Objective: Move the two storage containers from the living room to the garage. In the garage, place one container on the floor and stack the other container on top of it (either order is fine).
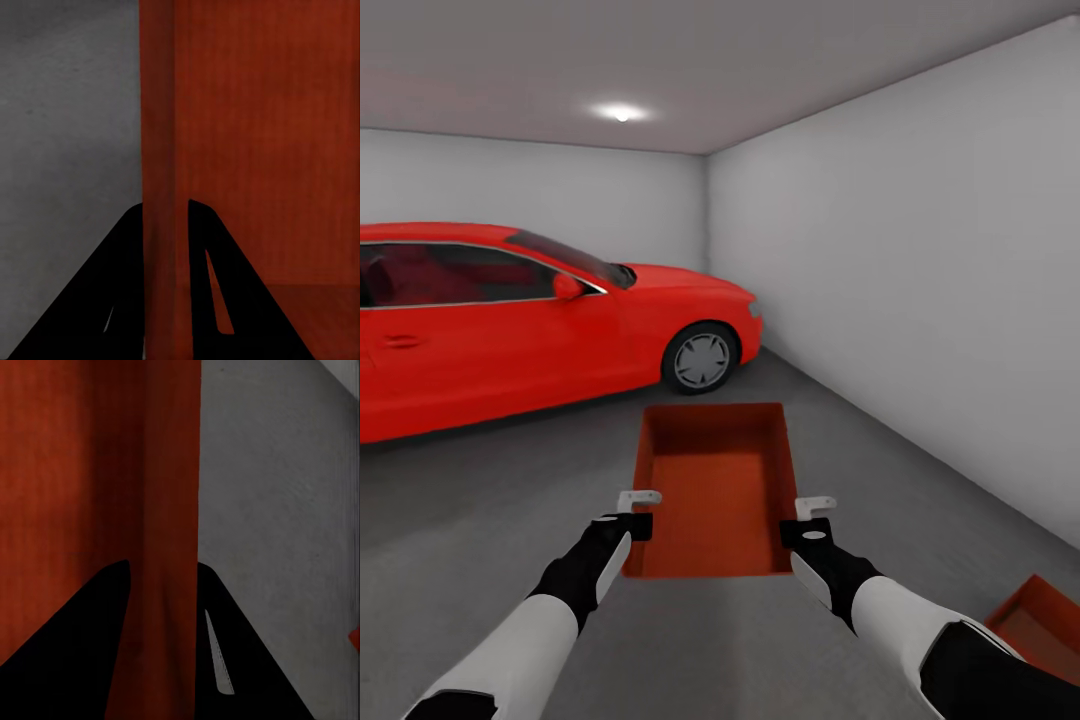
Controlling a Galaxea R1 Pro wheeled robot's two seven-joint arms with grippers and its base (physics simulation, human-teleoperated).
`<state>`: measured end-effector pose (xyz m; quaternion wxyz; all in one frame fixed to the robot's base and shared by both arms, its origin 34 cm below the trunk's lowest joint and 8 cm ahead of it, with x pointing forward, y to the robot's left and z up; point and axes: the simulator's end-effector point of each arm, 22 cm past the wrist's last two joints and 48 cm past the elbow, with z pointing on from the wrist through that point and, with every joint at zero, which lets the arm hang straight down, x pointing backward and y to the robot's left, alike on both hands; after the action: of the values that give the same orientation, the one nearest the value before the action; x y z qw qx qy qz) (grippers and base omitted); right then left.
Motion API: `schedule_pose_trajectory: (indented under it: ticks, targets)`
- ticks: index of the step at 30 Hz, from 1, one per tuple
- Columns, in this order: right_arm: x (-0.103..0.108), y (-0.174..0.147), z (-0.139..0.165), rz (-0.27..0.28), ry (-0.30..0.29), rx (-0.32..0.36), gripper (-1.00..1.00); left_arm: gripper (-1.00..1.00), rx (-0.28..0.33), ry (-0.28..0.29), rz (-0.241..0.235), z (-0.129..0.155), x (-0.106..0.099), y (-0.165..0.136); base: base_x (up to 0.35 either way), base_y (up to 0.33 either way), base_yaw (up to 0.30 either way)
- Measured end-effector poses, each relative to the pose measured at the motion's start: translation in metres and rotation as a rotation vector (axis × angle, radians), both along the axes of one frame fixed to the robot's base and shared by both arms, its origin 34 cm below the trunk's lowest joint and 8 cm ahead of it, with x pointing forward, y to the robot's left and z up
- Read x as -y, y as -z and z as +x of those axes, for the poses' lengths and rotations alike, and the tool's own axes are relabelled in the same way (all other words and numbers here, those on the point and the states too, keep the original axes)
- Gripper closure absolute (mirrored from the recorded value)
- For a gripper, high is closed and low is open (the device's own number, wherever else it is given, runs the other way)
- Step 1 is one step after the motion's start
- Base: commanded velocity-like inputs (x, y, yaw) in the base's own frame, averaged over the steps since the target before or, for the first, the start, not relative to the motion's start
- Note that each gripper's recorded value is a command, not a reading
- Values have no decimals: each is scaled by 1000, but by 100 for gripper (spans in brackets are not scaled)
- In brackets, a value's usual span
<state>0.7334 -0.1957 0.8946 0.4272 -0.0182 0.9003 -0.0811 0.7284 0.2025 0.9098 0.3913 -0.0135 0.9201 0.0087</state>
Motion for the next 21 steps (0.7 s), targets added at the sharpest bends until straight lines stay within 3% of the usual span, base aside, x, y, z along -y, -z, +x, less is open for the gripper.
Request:
schedule_pose_trajectory:
  ticks: [21]
  targets:
    - [0, 0, 0, 0, 0, 0, 100, 100, 0, 0, 0, 0, 0, 0, 322, 0, -286]
